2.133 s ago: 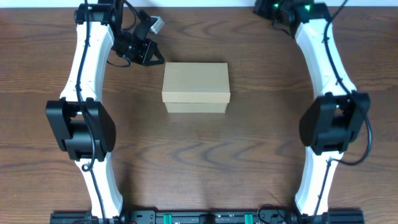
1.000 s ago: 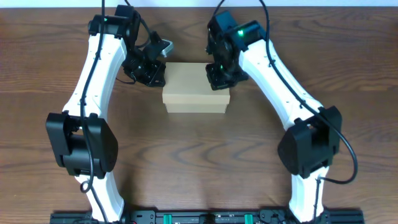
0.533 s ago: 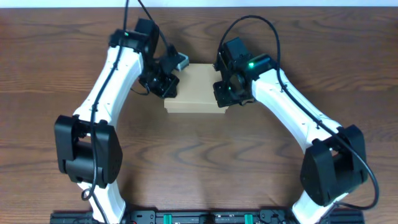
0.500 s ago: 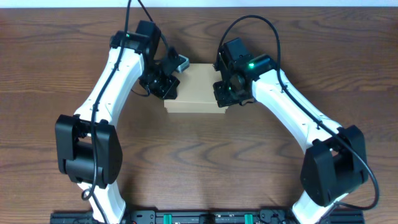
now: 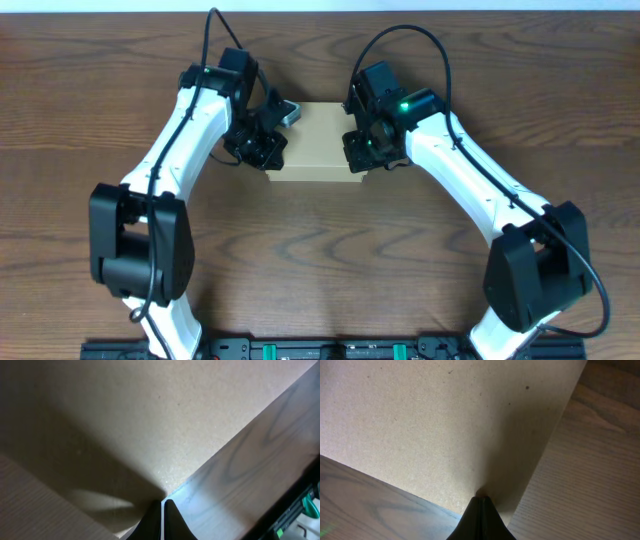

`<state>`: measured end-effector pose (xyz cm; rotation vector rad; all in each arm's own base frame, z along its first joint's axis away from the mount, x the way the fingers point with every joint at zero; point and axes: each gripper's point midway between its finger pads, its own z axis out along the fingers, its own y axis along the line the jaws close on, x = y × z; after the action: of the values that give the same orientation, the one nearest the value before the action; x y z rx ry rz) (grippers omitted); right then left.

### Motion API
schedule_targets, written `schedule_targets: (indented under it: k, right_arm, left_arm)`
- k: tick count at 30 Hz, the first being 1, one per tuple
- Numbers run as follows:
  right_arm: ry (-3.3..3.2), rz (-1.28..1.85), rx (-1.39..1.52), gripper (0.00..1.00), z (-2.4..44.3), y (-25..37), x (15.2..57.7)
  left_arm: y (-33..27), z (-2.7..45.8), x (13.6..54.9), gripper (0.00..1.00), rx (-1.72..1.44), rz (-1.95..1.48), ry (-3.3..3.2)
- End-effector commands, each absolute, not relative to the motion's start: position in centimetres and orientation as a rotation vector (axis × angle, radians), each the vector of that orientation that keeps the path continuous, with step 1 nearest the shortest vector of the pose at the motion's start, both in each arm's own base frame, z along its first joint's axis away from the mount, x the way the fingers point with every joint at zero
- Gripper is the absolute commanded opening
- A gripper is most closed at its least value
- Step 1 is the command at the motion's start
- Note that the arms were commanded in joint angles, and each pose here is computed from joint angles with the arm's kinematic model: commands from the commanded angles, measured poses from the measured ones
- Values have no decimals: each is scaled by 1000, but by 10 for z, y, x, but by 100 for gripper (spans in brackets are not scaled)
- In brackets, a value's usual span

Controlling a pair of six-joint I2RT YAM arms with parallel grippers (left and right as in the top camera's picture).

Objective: Pack container

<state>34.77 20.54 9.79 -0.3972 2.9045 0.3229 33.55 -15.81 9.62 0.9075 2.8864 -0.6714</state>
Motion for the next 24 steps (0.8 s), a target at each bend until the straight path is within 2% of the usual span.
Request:
schedule_targets:
  k: [1,8,11,17,21,24]
  right_arm:
    - [2946,311,-399,1,85,205,339]
    - [2925,327,-405,1,88,209,342]
    - [2888,371,-408,1,108,213,343]
    - [2640,354,-367,1,199,200,348]
    - [2553,392,-313,1,249,184,320]
    - [2523,416,-278,2,279,166,285]
  left_arm:
    - [-146,71,329,6,862,-591,2979]
    - [-144,71,330,6,845,-572,2987]
    - [-145,83,330,6,810,-571,2988]
    - [-146,157,335,6,754,-535,2821]
    - [-141,215,321,6,745,-501,2658]
    - [-134,263,295,6,742,-473,2524]
